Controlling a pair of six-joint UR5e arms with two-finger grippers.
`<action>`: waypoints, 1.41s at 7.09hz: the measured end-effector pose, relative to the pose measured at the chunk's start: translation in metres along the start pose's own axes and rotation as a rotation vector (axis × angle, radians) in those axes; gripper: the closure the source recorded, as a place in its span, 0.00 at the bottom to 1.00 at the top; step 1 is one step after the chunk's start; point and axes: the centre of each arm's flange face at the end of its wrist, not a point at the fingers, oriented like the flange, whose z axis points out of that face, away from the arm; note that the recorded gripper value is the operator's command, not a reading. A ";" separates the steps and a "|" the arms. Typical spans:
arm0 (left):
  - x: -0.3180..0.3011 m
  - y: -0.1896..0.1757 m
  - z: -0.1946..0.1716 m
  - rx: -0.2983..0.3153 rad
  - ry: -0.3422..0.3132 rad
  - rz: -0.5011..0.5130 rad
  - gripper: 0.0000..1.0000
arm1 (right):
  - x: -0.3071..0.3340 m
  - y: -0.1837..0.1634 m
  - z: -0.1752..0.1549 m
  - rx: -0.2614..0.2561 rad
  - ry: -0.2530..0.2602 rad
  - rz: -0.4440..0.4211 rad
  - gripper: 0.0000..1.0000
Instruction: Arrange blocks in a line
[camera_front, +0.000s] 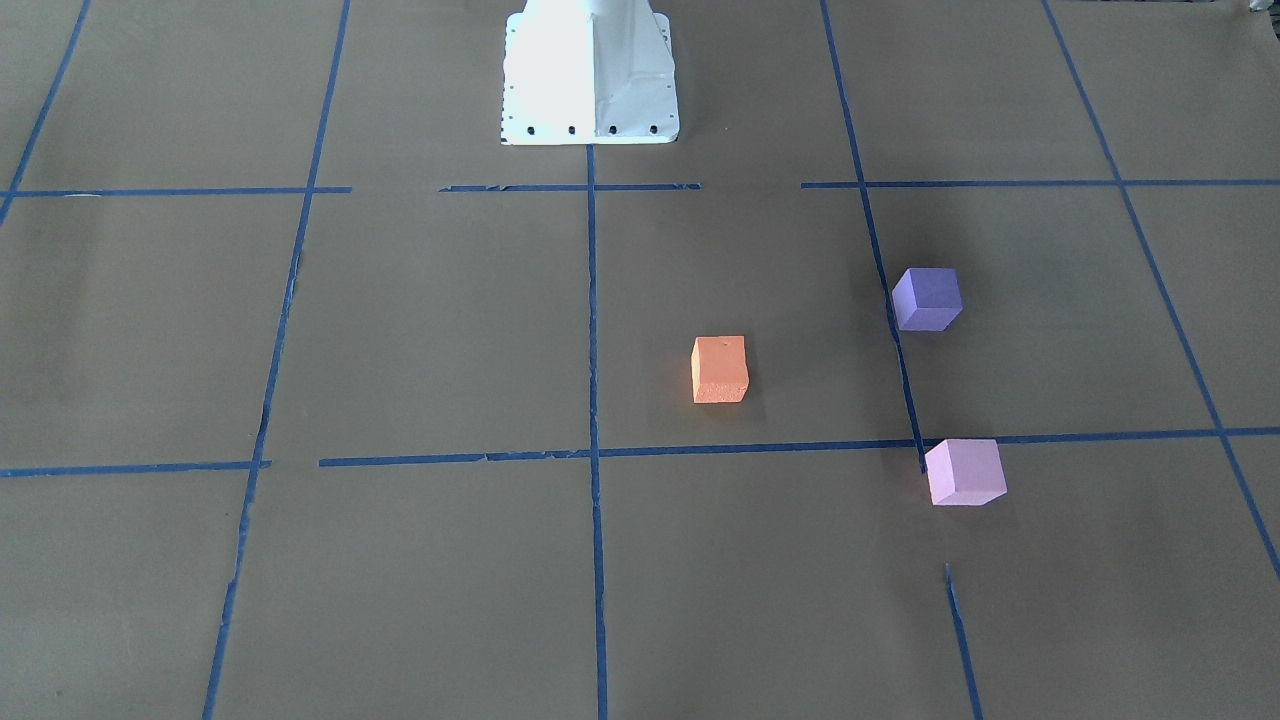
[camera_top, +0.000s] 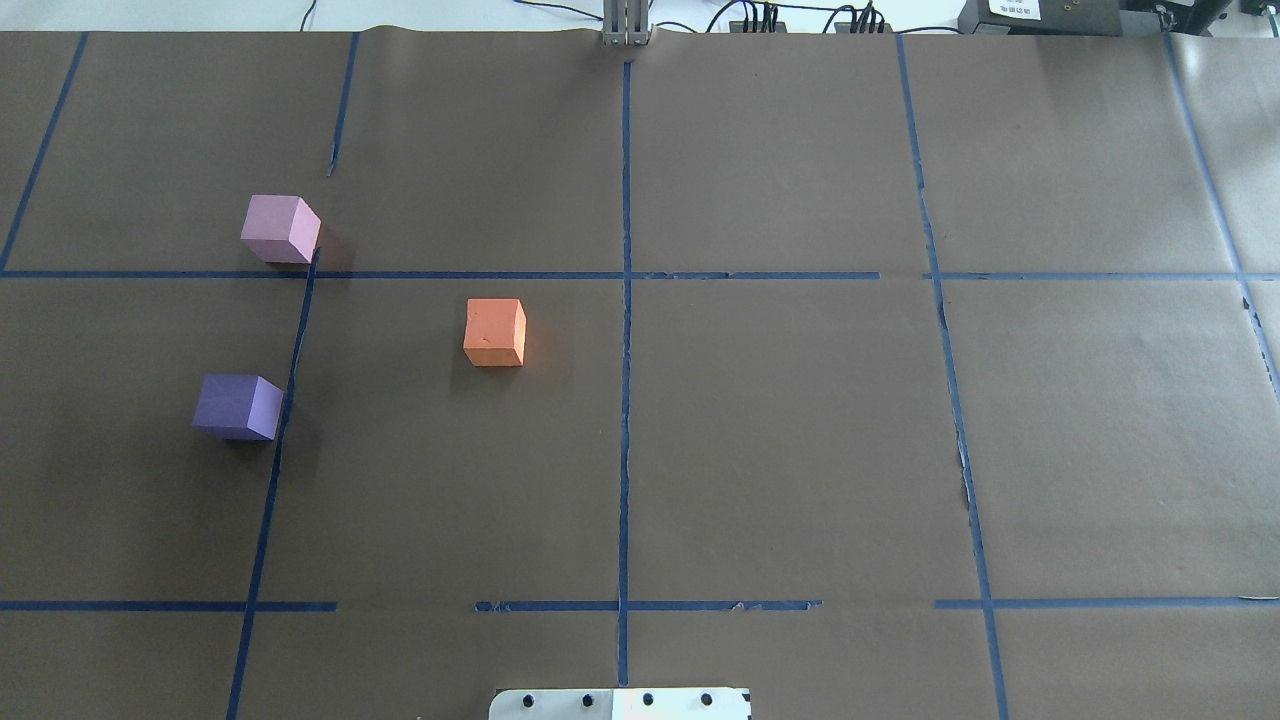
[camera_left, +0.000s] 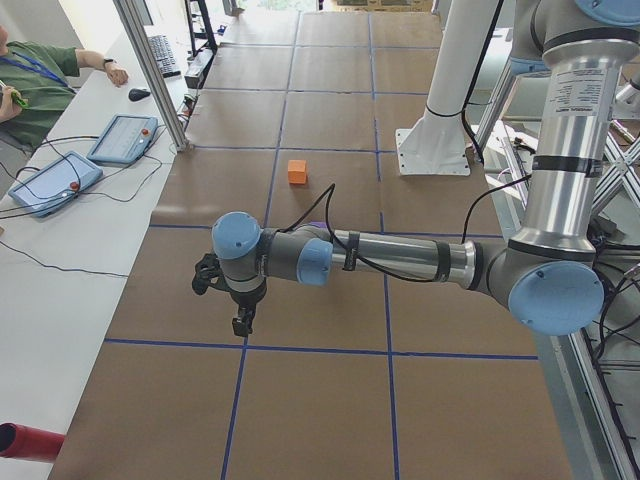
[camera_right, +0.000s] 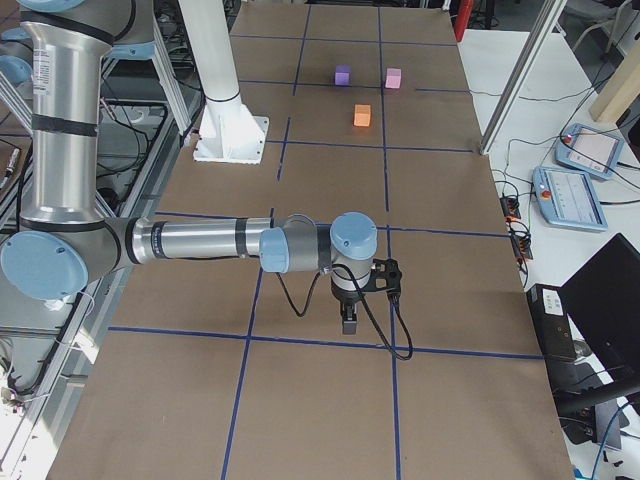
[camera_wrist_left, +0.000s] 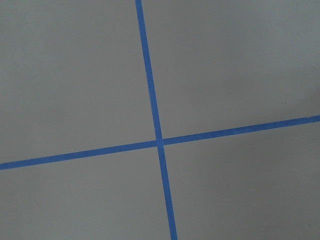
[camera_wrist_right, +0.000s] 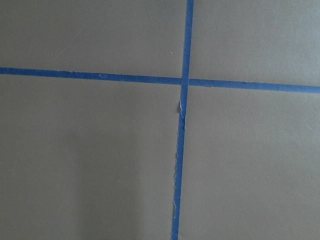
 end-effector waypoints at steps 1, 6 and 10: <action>0.001 0.000 -0.001 0.001 0.000 0.001 0.00 | 0.000 0.000 0.000 0.000 0.000 0.000 0.00; 0.115 -0.059 -0.003 0.027 0.032 0.182 0.00 | 0.000 0.000 0.000 0.000 0.000 0.000 0.00; 0.287 -0.099 -0.005 0.036 0.124 0.025 0.00 | 0.000 0.000 0.000 0.000 0.000 0.000 0.00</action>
